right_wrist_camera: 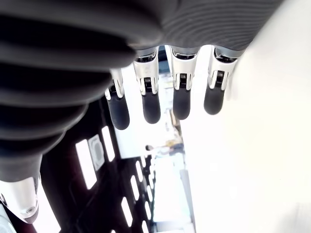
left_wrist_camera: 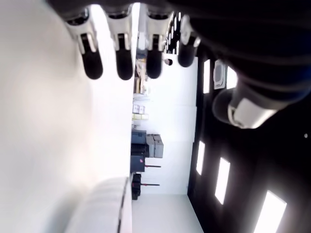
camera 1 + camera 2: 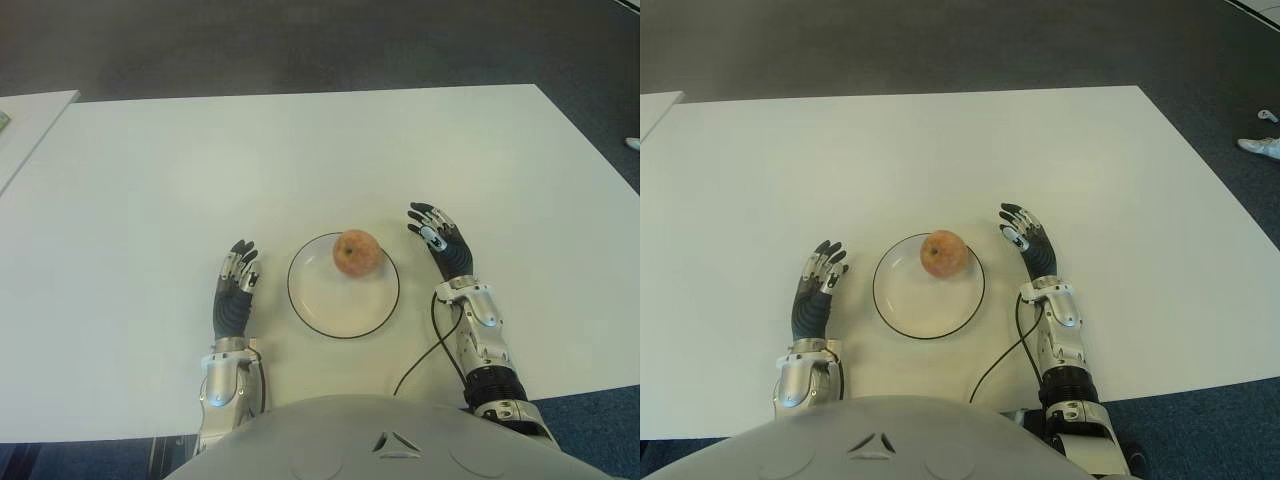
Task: Put the apples into the plate.
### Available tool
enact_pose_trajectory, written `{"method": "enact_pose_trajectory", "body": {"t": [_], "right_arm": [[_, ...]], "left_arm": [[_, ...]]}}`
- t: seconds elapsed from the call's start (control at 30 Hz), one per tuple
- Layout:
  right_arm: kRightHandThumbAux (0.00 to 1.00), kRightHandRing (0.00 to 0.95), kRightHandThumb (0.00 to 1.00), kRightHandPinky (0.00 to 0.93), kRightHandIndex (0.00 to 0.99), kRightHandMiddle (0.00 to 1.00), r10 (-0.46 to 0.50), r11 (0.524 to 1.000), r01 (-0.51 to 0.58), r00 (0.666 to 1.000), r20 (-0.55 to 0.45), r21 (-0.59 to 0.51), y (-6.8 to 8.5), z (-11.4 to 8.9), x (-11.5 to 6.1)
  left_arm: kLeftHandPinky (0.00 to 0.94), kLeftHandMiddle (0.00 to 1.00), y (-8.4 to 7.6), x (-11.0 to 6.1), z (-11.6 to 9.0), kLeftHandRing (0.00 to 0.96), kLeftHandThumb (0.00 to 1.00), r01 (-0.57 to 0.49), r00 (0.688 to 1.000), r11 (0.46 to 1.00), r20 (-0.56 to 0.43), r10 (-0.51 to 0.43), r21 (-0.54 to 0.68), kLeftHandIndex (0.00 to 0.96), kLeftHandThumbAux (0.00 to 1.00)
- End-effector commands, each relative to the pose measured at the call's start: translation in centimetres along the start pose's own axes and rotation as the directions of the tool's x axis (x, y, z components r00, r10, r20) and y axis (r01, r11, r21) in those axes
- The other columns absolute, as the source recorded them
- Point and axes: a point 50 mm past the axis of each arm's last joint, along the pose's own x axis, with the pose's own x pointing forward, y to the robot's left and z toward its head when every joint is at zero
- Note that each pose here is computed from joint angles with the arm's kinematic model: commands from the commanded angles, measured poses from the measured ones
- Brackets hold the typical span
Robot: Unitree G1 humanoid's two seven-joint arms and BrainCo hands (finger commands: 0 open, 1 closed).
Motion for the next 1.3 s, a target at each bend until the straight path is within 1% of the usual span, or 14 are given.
{"method": "enact_pose_trajectory", "body": {"t": [0.03,0.17,0.33,0.47,0.73,1.0,1.13,1.3], "right_arm": [[0.604,0.175,0.228,0.201,0.204,0.203,-0.012,0.999,0.015,0.997,-0.077,0.036,0.3,-2.0,-1.0],[0.615,0.178,0.232,0.194,0.206,0.206,-0.013,0.999,0.016,0.997,-0.077,0.035,0.6,-2.5,-1.3],[0.637,0.171,0.271,0.172,0.224,0.204,-0.023,0.999,0.025,0.997,-0.070,0.030,1.0,-3.0,-1.6],[0.645,0.163,0.297,0.167,0.234,0.201,-0.031,0.999,0.032,0.998,-0.055,0.011,1.3,-3.3,-2.1],[0.638,0.183,0.313,0.192,0.257,0.229,-0.043,0.999,0.043,0.999,-0.013,-0.028,2.3,-3.5,-2.7],[0.624,0.193,0.355,0.201,0.291,0.244,-0.054,0.998,0.053,0.999,-0.009,-0.025,3.1,-4.0,-2.9],[0.622,0.188,0.363,0.181,0.295,0.243,-0.055,0.998,0.055,0.998,-0.010,-0.016,3.4,-4.2,-2.9],[0.640,0.179,0.368,0.168,0.323,0.245,-0.054,0.998,0.054,0.999,-0.003,-0.019,3.5,-4.2,-2.9]], "left_arm": [[0.196,0.154,0.2,-0.2,-0.3,0.159,0.039,0.007,1.000,1.000,-0.029,-0.007,0.004,0.128,0.499],[0.196,0.157,0.4,-0.2,-0.4,0.163,0.037,0.002,0.999,1.000,-0.035,-0.002,0.008,0.129,0.502],[0.217,0.164,0.6,-0.3,-0.5,0.171,0.036,-0.002,0.999,1.000,-0.033,0.002,0.013,0.142,0.504],[0.214,0.165,0.7,-0.4,-0.4,0.172,0.042,-0.003,1.000,1.000,-0.026,0.003,0.017,0.144,0.504],[0.193,0.157,0.8,-0.5,-0.4,0.158,0.051,-0.007,1.000,1.000,-0.030,0.007,0.015,0.147,0.500],[0.197,0.153,0.7,-0.5,-0.4,0.149,0.061,0.002,1.000,1.000,-0.031,-0.002,0.002,0.150,0.497],[0.200,0.156,0.7,-0.4,-0.4,0.156,0.063,0.007,1.000,1.000,-0.029,-0.007,0.001,0.156,0.491],[0.207,0.159,0.6,-0.3,-0.4,0.161,0.060,0.008,1.000,1.000,-0.025,-0.008,0.003,0.162,0.480]]}}
